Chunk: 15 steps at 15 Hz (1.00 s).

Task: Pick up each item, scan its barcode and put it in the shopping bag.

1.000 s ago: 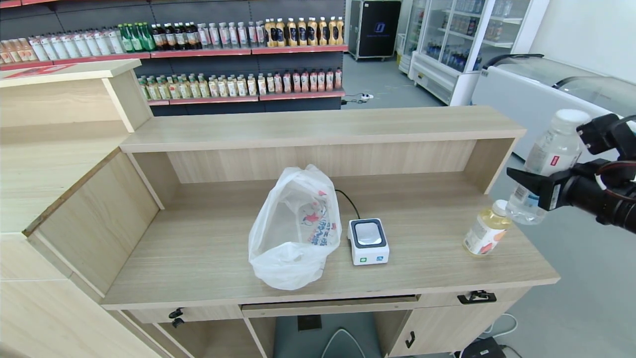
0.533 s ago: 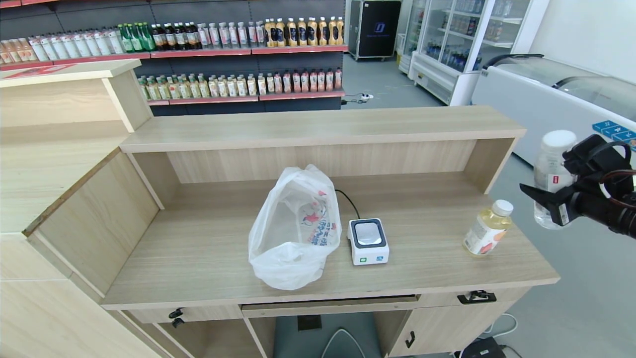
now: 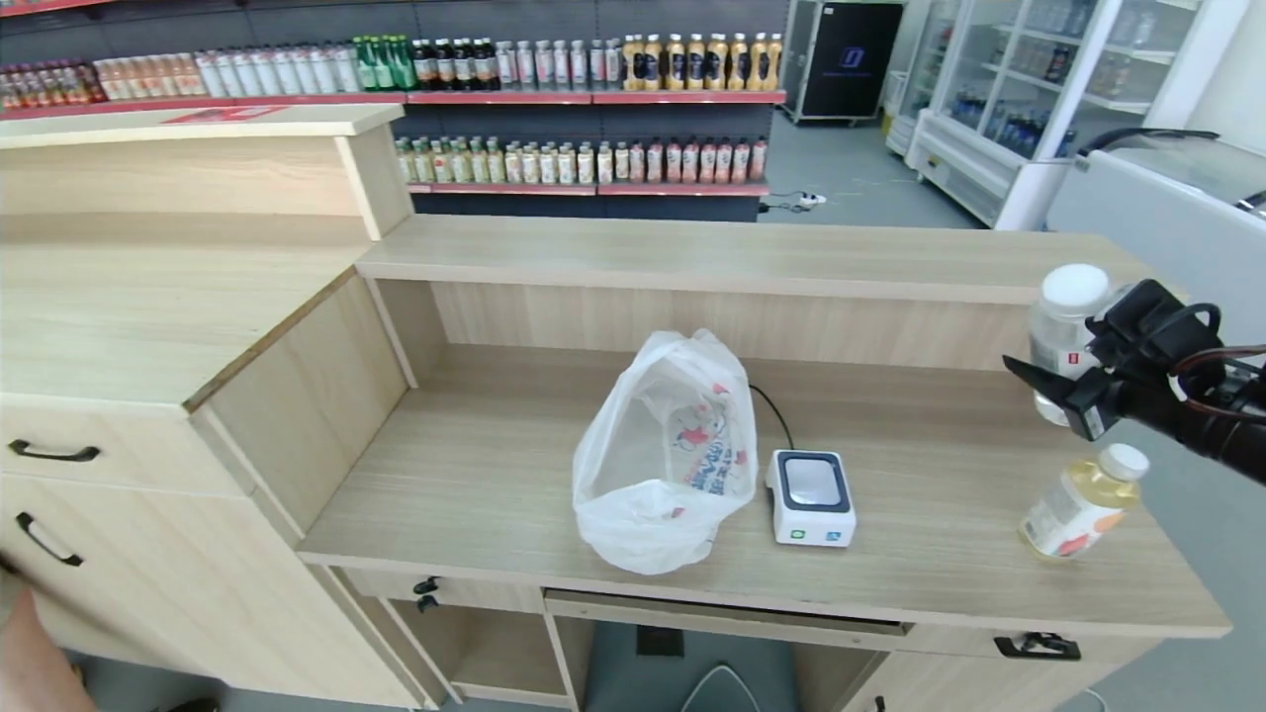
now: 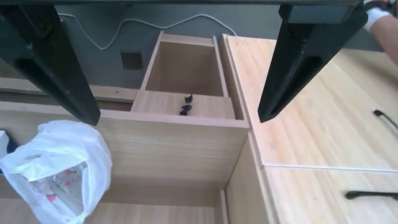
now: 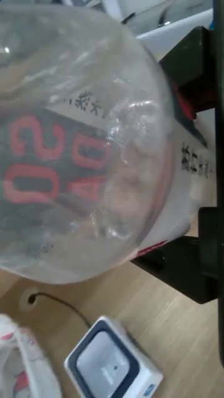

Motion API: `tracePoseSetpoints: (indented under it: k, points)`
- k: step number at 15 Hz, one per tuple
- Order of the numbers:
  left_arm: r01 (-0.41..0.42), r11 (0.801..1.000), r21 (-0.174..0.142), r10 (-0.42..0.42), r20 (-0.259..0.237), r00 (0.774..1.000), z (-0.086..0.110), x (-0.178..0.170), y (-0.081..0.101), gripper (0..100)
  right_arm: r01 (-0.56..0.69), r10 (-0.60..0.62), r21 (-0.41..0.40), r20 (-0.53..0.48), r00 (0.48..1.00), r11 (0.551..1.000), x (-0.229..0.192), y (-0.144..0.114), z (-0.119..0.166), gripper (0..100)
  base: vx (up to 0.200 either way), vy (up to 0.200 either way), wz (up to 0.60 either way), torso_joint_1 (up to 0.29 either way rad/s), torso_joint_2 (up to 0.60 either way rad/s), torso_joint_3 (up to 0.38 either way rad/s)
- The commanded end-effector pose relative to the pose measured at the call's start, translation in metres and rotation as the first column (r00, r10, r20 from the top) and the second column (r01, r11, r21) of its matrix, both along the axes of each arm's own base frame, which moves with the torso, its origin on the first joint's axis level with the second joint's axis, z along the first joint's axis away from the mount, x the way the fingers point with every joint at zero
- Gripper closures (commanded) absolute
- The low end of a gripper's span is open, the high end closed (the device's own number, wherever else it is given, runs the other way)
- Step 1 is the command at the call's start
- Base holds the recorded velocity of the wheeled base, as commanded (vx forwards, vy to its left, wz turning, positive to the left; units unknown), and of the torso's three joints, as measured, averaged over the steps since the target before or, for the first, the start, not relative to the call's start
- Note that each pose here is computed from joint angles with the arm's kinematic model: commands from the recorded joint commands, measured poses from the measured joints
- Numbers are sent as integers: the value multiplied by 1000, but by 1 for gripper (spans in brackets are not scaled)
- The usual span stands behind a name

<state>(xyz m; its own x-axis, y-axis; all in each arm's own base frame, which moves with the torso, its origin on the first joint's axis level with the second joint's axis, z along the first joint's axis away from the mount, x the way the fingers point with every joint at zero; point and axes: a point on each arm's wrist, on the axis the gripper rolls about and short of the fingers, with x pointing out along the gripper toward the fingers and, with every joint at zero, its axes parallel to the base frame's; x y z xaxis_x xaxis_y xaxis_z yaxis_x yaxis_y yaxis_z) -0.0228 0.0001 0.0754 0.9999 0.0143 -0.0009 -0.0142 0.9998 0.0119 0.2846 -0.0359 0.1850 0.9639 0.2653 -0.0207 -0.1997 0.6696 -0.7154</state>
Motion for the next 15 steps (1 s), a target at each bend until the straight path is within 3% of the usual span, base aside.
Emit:
tracePoseSetpoints:
  k: [1,4,8,15]
  points:
    - [-1,1000,0,1,1,1000,0,0,0,0,-72,72,2,-38,997,997,19,-2,-19,100,0,0,0,0,0,0]
    - [-1,1000,0,1,1,1000,0,0,0,0,-200,200,-18,7,980,980,41,-3,-37,100,0,0,0,0,0,0]
    - [-1,1000,0,1,1,1000,0,0,0,0,-251,250,-16,-37,968,968,55,-6,-63,100,0,0,0,0,0,0]
    - [-1,1000,0,1,1,1000,0,0,0,0,-336,335,-10,-37,941,942,67,-9,-81,100,0,0,0,0,0,0]
